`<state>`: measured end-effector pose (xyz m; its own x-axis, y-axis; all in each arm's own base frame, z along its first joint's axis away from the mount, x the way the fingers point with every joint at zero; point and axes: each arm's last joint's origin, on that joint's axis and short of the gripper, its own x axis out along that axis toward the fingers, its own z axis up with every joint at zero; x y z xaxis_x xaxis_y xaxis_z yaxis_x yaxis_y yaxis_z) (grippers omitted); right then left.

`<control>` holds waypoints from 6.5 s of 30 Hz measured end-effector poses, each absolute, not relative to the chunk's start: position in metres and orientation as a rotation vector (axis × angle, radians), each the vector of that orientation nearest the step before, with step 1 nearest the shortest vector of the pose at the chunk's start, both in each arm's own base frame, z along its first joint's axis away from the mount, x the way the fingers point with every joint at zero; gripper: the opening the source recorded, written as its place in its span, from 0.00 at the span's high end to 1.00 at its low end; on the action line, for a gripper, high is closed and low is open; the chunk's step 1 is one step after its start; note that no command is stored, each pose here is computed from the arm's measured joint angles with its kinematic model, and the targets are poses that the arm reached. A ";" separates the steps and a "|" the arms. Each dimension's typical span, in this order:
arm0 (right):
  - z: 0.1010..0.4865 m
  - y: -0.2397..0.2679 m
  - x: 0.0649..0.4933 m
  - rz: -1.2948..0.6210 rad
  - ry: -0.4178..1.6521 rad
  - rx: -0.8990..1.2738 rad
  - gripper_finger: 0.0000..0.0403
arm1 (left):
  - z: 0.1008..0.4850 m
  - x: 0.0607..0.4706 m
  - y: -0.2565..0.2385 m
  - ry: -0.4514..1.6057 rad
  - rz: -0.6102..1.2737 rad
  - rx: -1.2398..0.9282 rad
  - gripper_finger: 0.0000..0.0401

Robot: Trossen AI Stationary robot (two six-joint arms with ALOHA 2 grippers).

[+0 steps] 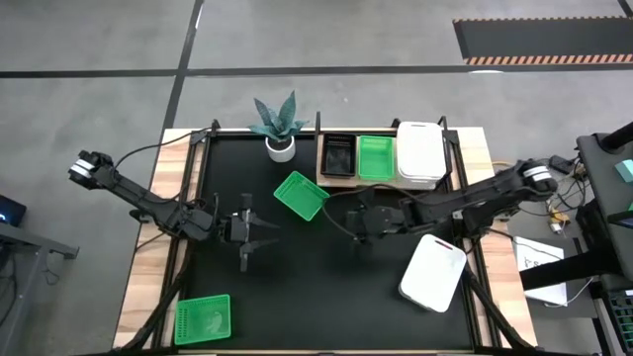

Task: Stack baskets on shelf by color
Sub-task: Stack the top green bin on the green bin on the shelf

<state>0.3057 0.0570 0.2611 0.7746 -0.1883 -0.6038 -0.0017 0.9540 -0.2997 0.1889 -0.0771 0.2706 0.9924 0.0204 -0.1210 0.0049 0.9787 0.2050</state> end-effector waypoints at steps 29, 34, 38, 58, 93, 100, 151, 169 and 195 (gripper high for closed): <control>0.223 0.006 0.371 0.017 0.920 -0.355 0.66 | 0.269 0.189 -0.077 0.130 0.006 0.231 0.69; 0.212 -0.008 0.399 0.044 0.966 -0.433 0.61 | 0.269 0.189 -0.077 0.133 0.006 0.233 0.69; 0.201 -0.021 0.414 0.068 1.068 -0.463 0.60 | 0.268 0.189 -0.077 0.138 0.006 0.236 0.69; 0.171 -0.032 0.435 0.218 1.179 -0.551 0.95 | 0.267 0.188 -0.077 0.148 0.005 0.241 0.69; 0.334 0.020 0.306 -0.276 1.194 -0.227 0.98 | 0.267 0.188 -0.077 0.147 0.005 0.241 0.69; 0.330 -0.035 0.305 -0.362 1.280 -0.197 0.98 | 0.267 0.188 -0.077 0.147 0.005 0.241 0.69; 0.269 -0.109 0.289 -0.246 1.430 -0.148 0.98 | 0.267 0.188 -0.077 0.148 0.004 0.241 0.69; 0.269 -0.109 0.289 -0.254 1.432 -0.151 0.98 | 0.266 0.189 -0.077 0.152 0.004 0.243 0.69; 0.269 -0.109 0.287 -0.281 1.447 -0.162 0.76 | 0.266 0.189 -0.077 0.152 0.004 0.243 0.69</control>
<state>0.2874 -0.1092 0.2686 0.0985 -0.2861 -0.9531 0.0918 0.9563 -0.2776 0.1891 -0.0773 0.2665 0.9885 0.0227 -0.1495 0.0141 0.9706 0.2403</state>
